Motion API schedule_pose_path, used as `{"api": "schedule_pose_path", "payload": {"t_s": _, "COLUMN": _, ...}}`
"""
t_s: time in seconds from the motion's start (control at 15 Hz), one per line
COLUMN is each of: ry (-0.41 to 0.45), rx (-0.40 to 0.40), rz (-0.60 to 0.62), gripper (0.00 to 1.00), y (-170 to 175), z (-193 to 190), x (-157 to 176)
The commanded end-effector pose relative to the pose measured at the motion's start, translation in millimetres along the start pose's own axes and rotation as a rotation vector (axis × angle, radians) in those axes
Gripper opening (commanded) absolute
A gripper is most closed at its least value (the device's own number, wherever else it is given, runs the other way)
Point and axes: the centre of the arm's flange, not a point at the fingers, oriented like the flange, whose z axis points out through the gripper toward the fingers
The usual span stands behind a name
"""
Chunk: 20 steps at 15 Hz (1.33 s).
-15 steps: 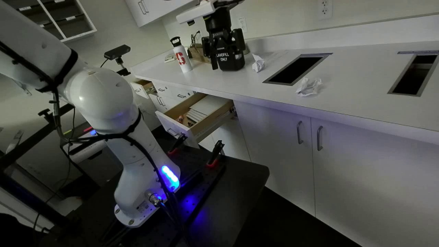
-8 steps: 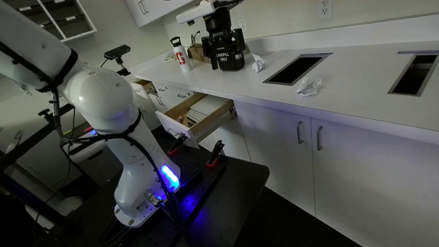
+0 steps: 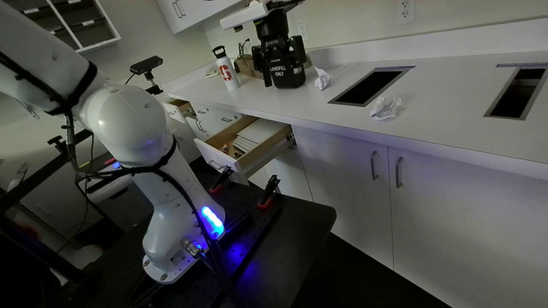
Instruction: Move the stapler remover from the open drawer and put it on the counter top
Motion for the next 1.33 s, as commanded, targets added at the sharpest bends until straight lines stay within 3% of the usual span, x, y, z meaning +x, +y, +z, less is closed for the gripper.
{"api": "schedule_pose_path", "payload": {"t_s": 0.0, "ry": 0.0, "rx": 0.0, "rz": 0.0, "gripper": 1.0, "y": 0, "z": 0, "x": 0}}
{"api": "schedule_pose_path", "payload": {"t_s": 0.2, "ry": 0.0, "rx": 0.0, "rz": 0.0, "gripper": 1.0, "y": 0, "z": 0, "x": 0}}
{"api": "schedule_pose_path", "payload": {"t_s": 0.33, "ry": 0.015, "rx": -0.013, "rz": -0.029, "gripper": 1.0, "y": -19, "z": -2, "x": -5}}
{"api": "schedule_pose_path", "payload": {"t_s": 0.6, "ry": 0.024, "rx": -0.045, "rz": -0.112, "gripper": 1.0, "y": -106, "z": 6, "x": -20}}
{"api": "schedule_pose_path", "payload": {"t_s": 0.93, "ry": 0.039, "rx": -0.017, "rz": -0.198, "gripper": 1.0, "y": -216, "z": 14, "x": -38}}
{"api": "schedule_pose_path", "payload": {"t_s": 1.0, "ry": 0.011, "rx": -0.032, "rz": -0.186, "gripper": 1.0, "y": -186, "z": 13, "x": -28}}
{"api": "schedule_pose_path", "payload": {"t_s": 1.13, "ry": 0.018, "rx": -0.038, "rz": -0.212, "gripper": 1.0, "y": -212, "z": 13, "x": -35}}
{"api": "schedule_pose_path", "payload": {"t_s": 1.27, "ry": 0.018, "rx": -0.039, "rz": -0.214, "gripper": 1.0, "y": -214, "z": 13, "x": -36}}
